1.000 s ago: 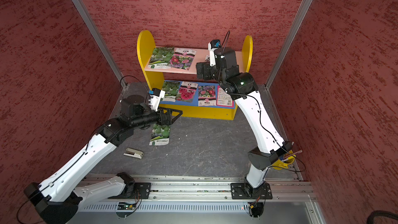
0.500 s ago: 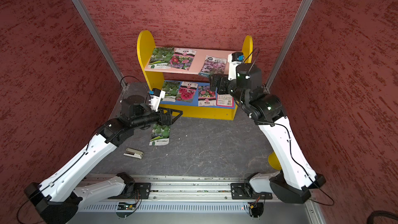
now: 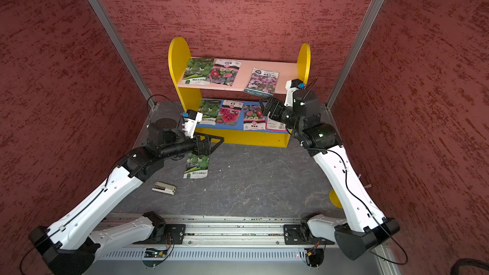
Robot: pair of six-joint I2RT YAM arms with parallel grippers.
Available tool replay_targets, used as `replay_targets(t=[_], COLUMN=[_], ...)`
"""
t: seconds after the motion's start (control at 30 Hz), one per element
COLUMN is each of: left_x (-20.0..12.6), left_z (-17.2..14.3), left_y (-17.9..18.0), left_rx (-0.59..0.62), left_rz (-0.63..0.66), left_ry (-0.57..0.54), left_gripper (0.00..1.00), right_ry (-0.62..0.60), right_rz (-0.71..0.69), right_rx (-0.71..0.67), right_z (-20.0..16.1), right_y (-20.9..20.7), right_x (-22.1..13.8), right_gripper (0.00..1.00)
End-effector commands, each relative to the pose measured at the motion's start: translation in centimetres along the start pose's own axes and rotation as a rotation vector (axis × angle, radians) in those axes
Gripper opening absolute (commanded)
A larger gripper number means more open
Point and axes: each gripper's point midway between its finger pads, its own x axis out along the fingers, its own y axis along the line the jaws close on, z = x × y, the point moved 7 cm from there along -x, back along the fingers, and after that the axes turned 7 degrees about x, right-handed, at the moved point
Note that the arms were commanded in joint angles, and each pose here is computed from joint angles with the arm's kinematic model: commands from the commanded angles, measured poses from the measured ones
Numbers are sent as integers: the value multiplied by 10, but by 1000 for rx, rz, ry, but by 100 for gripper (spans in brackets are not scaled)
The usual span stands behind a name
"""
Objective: Take the seed bag off the shelf
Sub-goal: Pick up the seed packet from the shelf.
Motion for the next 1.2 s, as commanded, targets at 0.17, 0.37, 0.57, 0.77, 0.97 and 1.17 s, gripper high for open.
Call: replay_targets(t=[0.17, 0.37, 0.57, 0.77, 0.97, 1.17], left_x=[-4, -2, 0, 0, 1, 0], left_z=[2, 1, 1, 3, 3, 6], left_y=[-8, -6, -6, -7, -7, -10], left_rx=[0, -5, -5, -5, -11, -13], left_rz=[-45, -44, -43, -45, -46, -66], left_ry=[-20, -15, -14, -11, -6, -13], left_gripper=[100, 100, 100, 100, 100, 100], right_ry=[-19, -23, -46, -61, -63, -68], right_rz=[199, 245, 245, 250, 256, 269], right_rx=[132, 162, 198, 229, 243, 246], right_z=[17, 23, 28, 32, 34, 34], right_y=[6, 4, -4, -10, -13, -12], right_x=[18, 23, 26, 30, 31, 27], right_gripper=[80, 76, 71, 60, 43, 25])
